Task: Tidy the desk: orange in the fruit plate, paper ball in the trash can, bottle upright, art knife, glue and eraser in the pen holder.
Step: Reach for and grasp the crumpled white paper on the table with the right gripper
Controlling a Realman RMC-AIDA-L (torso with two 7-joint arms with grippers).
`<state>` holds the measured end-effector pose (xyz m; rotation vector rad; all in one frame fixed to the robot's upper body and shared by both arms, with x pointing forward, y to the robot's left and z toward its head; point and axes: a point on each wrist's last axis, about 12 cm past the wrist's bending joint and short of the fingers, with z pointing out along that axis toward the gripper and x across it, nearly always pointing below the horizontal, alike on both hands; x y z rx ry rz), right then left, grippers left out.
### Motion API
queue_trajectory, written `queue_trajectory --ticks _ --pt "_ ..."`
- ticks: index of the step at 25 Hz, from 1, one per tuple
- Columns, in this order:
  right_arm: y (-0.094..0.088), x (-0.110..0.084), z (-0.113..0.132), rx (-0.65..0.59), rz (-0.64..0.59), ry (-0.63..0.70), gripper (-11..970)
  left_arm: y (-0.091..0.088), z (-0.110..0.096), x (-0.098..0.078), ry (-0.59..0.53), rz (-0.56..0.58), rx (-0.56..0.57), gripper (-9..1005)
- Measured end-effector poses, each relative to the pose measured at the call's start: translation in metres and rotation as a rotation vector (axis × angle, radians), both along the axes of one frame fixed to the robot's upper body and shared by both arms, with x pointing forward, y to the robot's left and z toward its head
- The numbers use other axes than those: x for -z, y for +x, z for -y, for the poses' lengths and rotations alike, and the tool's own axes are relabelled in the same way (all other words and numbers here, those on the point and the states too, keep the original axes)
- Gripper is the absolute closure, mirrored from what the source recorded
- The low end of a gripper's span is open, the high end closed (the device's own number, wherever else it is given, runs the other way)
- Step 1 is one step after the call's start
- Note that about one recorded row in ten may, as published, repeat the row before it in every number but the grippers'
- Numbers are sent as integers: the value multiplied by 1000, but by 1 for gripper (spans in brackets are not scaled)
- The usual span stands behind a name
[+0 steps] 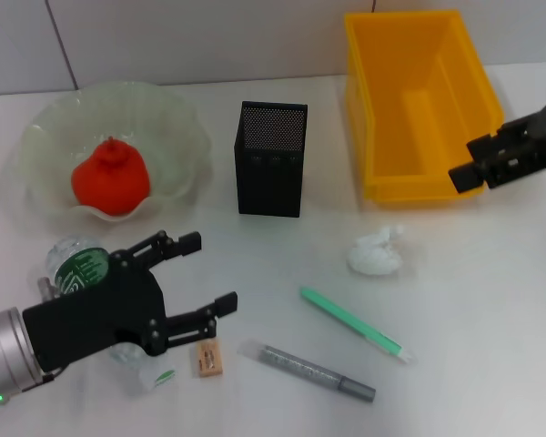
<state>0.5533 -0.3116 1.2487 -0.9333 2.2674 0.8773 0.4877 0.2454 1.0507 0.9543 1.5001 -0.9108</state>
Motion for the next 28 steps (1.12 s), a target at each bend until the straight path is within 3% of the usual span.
queue_trajectory --ticks 1,7,12,16,28 --pt "9 -11 -11 29 -50 -78 192 -2 0 2 2 -9 1 128" --pt "26 -15 -44 43 -134 -245 192 -8 -3 9 2 -40 -18 128" --pt "34 2 -80 34 -126 -418 191 -8 -4 10 6 -42 -23 129" --pt "39 17 -97 41 -108 -482 191 -6 -4 10 9 -40 -26 129" --pt "53 61 -126 20 -114 -553 191 -4 -2 11 21 -42 -29 128"
